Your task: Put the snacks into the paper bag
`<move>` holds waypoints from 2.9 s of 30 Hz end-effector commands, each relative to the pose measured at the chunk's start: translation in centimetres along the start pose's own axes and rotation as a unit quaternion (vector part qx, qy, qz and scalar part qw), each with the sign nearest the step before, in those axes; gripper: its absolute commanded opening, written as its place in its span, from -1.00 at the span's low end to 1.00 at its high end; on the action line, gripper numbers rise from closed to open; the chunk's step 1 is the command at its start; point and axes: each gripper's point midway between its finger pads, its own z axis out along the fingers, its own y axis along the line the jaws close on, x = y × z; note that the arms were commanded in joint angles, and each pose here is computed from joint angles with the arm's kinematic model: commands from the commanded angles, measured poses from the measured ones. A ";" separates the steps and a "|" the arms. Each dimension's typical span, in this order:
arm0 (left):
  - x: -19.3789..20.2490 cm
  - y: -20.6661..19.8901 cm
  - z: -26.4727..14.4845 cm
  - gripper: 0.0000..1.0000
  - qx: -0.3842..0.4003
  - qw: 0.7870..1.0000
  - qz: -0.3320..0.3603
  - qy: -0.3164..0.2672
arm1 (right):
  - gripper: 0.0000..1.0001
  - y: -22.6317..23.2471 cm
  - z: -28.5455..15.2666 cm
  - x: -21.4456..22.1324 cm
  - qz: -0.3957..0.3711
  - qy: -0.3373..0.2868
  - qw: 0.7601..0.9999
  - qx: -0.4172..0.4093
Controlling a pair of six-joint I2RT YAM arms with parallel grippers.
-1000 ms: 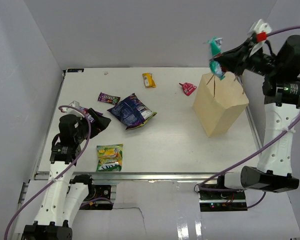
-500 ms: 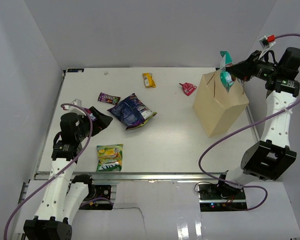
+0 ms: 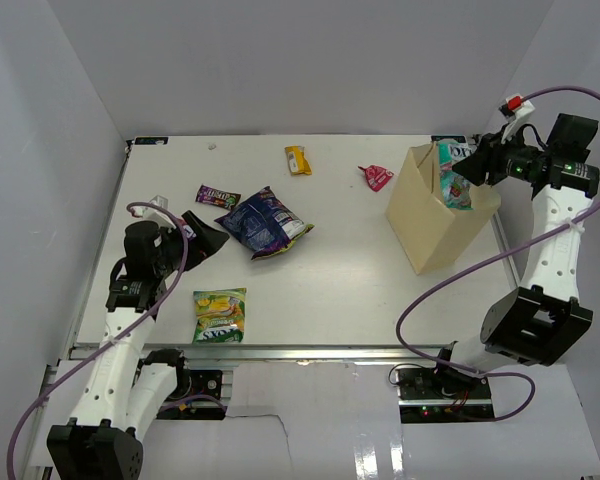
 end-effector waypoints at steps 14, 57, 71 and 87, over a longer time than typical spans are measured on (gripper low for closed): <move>-0.6 -1.5 0.9 0.96 0.031 0.999 -0.020 0.007 | 0.41 7.1 -2.8 -7.9 -0.119 -0.052 0.991 -0.008; 4.6 -6.0 10.8 -0.88 0.215 0.962 0.105 0.130 | 0.95 23.8 14.3 7.1 0.125 0.141 0.969 -0.160; 4.5 -8.3 5.0 -1.00 0.228 0.964 0.040 0.132 | 0.80 32.5 16.1 7.3 -0.041 0.118 0.894 -0.430; 1.7 -13.3 5.0 -1.00 0.220 0.942 -0.124 0.220 | 0.80 35.0 16.5 8.2 -0.379 -0.071 0.910 -0.154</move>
